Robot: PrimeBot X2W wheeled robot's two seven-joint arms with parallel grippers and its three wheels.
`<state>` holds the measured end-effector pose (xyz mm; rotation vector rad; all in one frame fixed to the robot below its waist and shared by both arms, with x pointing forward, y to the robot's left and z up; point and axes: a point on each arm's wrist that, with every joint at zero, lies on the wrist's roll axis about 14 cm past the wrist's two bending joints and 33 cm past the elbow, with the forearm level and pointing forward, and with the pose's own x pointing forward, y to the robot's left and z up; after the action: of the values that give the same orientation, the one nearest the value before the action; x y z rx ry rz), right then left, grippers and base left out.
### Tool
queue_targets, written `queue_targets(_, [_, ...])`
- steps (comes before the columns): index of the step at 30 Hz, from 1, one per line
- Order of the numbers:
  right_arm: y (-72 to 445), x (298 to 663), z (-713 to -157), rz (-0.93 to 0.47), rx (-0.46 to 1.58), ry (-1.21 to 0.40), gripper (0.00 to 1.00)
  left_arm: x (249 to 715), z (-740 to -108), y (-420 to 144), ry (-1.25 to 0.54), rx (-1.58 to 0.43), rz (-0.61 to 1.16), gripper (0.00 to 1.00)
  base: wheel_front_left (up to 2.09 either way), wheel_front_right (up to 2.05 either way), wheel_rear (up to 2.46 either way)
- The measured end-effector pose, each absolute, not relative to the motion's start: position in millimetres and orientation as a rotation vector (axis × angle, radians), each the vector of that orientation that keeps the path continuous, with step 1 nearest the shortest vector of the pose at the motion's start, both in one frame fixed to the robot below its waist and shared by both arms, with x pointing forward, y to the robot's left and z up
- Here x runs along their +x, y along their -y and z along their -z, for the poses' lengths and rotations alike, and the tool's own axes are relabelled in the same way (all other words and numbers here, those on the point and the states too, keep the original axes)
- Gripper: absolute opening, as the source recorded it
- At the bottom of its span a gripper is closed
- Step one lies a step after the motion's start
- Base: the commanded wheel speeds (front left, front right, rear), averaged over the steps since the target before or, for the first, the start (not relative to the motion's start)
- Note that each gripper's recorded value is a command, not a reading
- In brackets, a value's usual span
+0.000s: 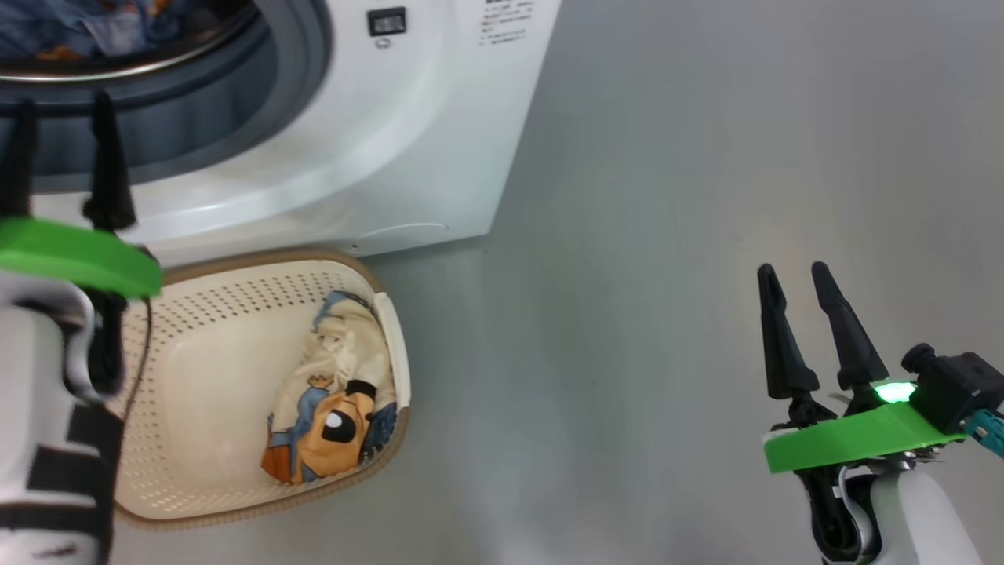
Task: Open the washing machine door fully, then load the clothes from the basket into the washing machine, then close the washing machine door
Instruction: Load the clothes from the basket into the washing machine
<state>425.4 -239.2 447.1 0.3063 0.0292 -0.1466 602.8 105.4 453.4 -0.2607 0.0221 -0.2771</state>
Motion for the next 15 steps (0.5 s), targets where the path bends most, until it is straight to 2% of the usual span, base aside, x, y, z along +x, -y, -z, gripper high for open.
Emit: queue_targets(15, [233,414,-463,0.082,0.282,-0.009,1.00,524,-452,-136,-0.068,-0.272,0.188,1.00,0.00,0.00,0.00])
